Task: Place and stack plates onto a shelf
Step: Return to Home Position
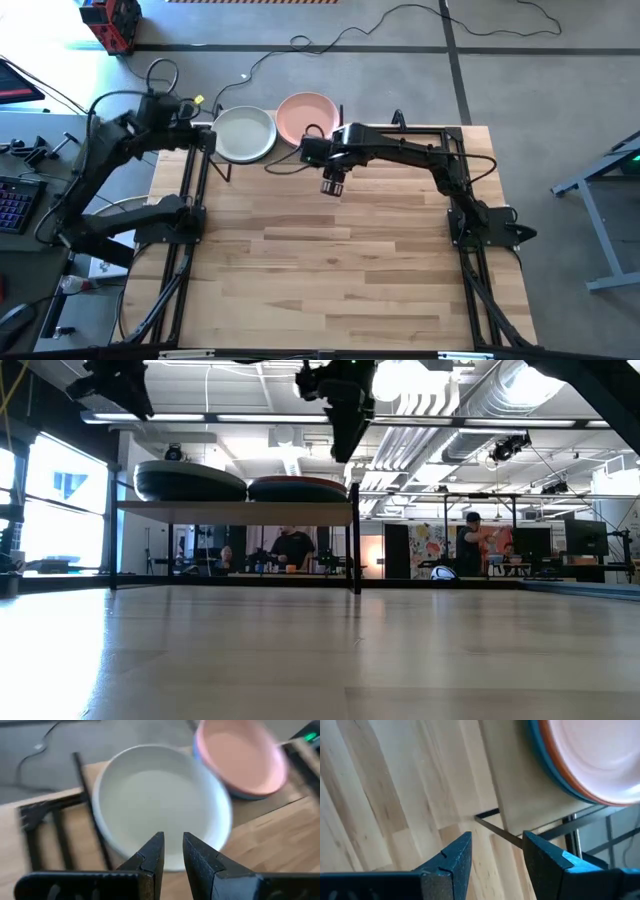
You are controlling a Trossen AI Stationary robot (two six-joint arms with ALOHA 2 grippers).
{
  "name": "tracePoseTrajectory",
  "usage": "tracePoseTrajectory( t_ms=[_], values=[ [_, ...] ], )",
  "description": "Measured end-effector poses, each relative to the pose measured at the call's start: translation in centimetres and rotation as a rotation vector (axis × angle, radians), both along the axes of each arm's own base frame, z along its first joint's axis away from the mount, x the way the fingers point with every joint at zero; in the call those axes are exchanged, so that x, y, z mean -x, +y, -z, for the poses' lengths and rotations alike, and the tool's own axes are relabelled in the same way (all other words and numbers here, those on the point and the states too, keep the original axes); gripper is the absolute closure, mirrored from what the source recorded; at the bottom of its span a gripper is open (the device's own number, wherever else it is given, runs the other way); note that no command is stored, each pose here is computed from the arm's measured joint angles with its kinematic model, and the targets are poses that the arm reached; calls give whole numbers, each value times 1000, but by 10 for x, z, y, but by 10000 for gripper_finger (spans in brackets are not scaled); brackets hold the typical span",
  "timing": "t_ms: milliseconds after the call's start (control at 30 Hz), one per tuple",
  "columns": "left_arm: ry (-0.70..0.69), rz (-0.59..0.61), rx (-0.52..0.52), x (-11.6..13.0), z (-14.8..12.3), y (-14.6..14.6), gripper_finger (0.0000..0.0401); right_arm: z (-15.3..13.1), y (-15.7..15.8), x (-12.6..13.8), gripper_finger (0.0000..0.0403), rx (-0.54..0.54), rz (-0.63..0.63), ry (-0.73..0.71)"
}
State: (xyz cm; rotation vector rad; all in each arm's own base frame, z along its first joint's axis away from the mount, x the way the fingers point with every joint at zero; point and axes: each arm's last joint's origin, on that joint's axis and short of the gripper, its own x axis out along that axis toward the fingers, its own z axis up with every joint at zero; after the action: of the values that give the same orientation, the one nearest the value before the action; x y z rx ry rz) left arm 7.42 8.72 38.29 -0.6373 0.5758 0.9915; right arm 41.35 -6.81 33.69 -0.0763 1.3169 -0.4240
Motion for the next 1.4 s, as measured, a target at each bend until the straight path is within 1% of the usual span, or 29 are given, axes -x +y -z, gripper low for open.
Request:
tracePoseTrajectory(
  t_ms=[133,267,333,400,467,567,633,733,800,900,1033,1133,1300,1400],
  values=[
    [-66,46,-46,-2,24,-9,341,-8,-13,11,249,-6,31,13],
    [-93,105,-40,1,57,-20,341,-20,-25,36,249,-11,88,17],
    [-114,134,-54,2,74,-25,341,-25,-30,50,249,-3,108,-17],
    [-147,151,-92,2,91,-28,341,-24,-33,65,249,6,134,-69],
    [-197,173,-158,1,106,-29,341,-20,-34,79,249,19,143,-159],
    [-284,225,-255,-2,125,-30,341,-13,-30,97,249,23,132,-355],
    [-322,277,-322,-5,137,-30,341,-8,-25,109,249,10,106,-473],
    [-363,332,-405,-9,152,-29,341,0,-17,126,249,18,89,-619],
    [-379,352,-441,-12,164,-28,341,8,-10,138,249,15,76,-677],
    [-413,369,-453,-16,182,-27,341,24,-1,152,249,-8,65,-715],
    [-434,376,-480,-19,194,-27,341,45,8,166,249,-43,90,-731],
    [-441,383,-508,-20,195,-27,341,56,11,172,249,-69,118,-727],
    [-479,380,-557,-20,190,-26,341,56,10,174,249,-70,129,-736],
    [-488,384,-558,-20,190,-27,341,56,10,174,249,-66,123,-735]
  ],
)
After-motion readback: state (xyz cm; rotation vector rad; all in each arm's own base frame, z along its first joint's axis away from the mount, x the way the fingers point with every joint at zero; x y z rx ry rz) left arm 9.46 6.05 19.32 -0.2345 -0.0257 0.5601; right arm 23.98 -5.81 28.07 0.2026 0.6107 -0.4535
